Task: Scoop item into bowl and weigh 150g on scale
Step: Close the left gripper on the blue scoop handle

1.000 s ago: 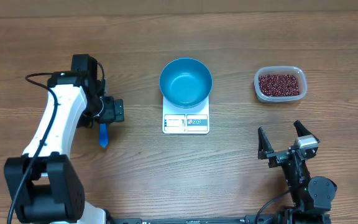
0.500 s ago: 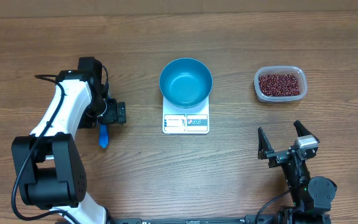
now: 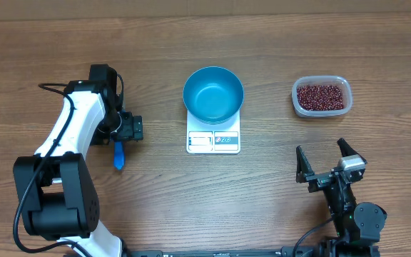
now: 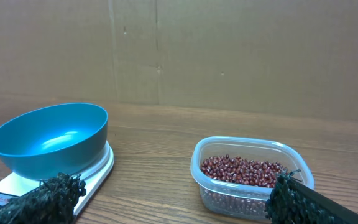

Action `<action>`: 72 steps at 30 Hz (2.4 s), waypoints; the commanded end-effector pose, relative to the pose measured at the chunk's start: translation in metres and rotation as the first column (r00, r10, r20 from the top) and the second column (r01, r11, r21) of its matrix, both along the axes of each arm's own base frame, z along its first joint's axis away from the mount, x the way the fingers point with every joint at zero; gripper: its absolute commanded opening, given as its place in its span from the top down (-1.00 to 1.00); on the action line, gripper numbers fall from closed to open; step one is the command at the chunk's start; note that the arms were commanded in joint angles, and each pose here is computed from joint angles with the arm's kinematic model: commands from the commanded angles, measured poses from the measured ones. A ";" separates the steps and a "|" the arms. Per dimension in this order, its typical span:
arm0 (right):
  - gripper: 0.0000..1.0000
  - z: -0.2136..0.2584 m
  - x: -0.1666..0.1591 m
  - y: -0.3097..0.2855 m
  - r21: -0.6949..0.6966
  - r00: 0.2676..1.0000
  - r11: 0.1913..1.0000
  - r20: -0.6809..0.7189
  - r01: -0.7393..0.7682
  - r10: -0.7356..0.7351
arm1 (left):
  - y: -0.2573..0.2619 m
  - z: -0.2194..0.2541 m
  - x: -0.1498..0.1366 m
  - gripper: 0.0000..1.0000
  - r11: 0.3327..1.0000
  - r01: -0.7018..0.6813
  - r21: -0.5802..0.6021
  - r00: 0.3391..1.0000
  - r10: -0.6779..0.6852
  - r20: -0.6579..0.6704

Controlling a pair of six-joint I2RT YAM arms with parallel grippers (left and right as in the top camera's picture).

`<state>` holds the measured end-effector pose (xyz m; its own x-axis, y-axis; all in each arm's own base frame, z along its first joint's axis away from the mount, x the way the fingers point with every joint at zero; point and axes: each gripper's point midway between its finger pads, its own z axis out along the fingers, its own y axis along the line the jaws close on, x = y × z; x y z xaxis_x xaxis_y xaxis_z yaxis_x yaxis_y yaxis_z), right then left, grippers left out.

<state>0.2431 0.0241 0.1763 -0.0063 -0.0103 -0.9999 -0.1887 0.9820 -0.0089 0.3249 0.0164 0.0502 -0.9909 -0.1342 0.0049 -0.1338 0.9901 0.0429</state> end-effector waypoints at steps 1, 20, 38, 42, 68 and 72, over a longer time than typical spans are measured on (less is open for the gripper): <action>-1.00 -0.001 0.000 -0.003 0.006 1.000 1.000 0.006 0.013 -0.013 | 0.004 0.003 0.007 -0.99 1.000 -0.019 0.012 1.000 0.019 0.018; -1.00 -0.001 0.000 -0.003 0.006 1.000 1.000 0.006 0.013 -0.013 | 0.004 -0.002 0.002 -0.99 0.998 -0.055 0.011 0.998 0.055 0.007; -1.00 -0.001 0.000 -0.003 0.006 1.000 1.000 0.006 0.013 -0.013 | 0.004 -0.006 -0.001 -0.99 0.999 -0.052 0.015 0.999 0.052 -0.003; -0.99 -0.001 0.000 -0.003 0.006 1.000 1.000 0.006 0.013 -0.013 | 0.004 -0.009 -0.001 -1.00 0.999 -0.052 0.015 0.999 0.052 0.003; -0.99 -0.001 0.000 -0.003 0.006 1.000 1.000 0.006 0.013 -0.013 | 0.005 -0.010 0.000 -0.55 0.998 -0.051 0.021 0.999 0.051 0.010; -1.00 -0.001 0.000 -0.003 0.006 1.000 1.000 0.006 0.013 -0.013 | 0.005 -0.013 -0.003 -0.58 0.998 -0.052 0.021 0.999 0.052 0.000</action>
